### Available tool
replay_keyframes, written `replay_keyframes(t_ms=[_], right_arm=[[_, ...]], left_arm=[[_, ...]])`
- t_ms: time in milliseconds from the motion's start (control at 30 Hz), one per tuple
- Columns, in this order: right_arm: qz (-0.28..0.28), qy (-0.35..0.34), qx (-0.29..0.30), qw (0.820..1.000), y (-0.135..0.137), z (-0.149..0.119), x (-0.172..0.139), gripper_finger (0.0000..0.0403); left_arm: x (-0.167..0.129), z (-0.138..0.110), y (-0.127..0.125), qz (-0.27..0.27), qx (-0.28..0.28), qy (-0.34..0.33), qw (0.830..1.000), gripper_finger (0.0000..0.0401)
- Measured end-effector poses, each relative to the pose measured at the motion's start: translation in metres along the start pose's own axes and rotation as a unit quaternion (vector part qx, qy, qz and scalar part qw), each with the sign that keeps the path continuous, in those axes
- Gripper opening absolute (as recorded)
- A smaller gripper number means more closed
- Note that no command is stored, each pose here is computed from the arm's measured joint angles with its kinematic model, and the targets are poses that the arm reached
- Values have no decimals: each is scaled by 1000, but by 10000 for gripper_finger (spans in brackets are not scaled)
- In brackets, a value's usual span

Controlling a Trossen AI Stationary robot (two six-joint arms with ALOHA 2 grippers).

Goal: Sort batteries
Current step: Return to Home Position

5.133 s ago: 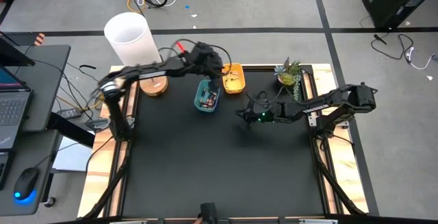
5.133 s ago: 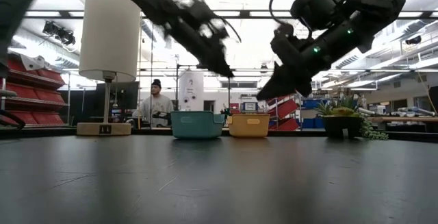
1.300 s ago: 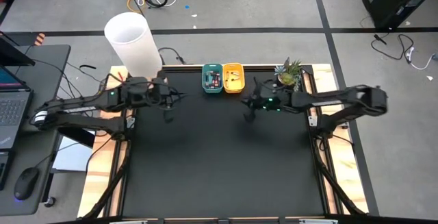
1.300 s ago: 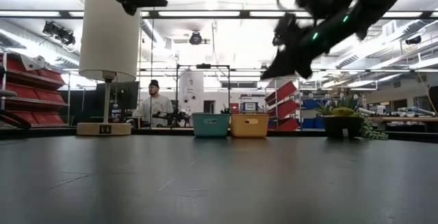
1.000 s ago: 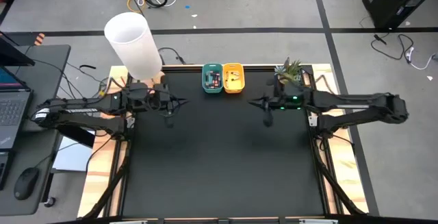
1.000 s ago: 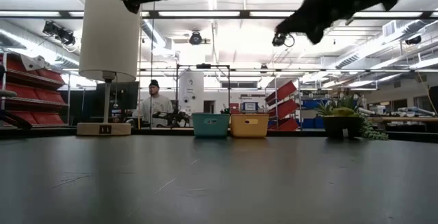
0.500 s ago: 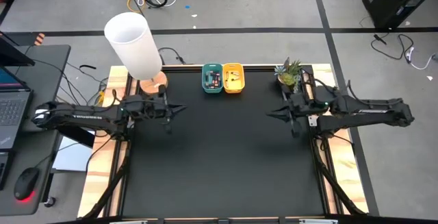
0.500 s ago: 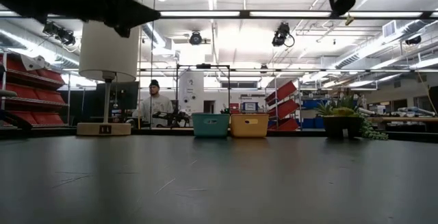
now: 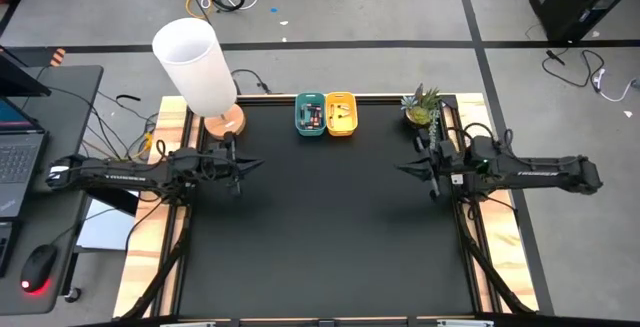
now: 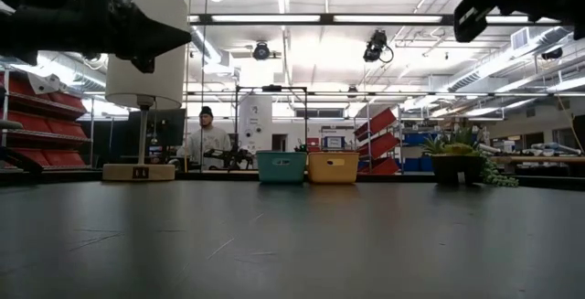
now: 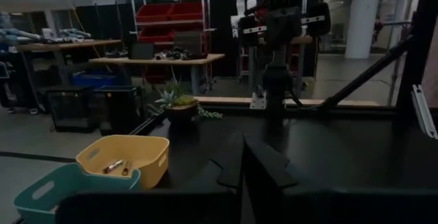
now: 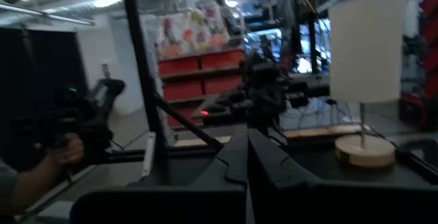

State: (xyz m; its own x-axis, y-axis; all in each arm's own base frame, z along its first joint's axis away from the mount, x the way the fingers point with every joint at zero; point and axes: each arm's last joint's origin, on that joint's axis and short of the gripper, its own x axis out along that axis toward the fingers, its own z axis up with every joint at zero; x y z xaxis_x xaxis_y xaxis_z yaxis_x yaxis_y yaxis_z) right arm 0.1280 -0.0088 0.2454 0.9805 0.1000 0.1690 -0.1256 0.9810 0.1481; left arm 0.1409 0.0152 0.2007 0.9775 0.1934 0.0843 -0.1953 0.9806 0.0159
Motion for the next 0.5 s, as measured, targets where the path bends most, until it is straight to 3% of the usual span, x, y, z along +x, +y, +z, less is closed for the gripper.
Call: replay_keyframes(t_ms=[133, 300, 500], right_arm=[[26, -14, -6, 1000, 2, 6, -10, 0], [19, -8, -5, 1000, 3, 4, -18, 0], [8, -10, 20, 1000, -2, -14, -18, 0]], left_arm=[[-6, -5, 1, 5, 0, -6, 1000, 25], [-15, -17, 2, 18, -5, -7, 1000, 25], [-20, -20, 3, 24, -17, -14, 999, 25]])
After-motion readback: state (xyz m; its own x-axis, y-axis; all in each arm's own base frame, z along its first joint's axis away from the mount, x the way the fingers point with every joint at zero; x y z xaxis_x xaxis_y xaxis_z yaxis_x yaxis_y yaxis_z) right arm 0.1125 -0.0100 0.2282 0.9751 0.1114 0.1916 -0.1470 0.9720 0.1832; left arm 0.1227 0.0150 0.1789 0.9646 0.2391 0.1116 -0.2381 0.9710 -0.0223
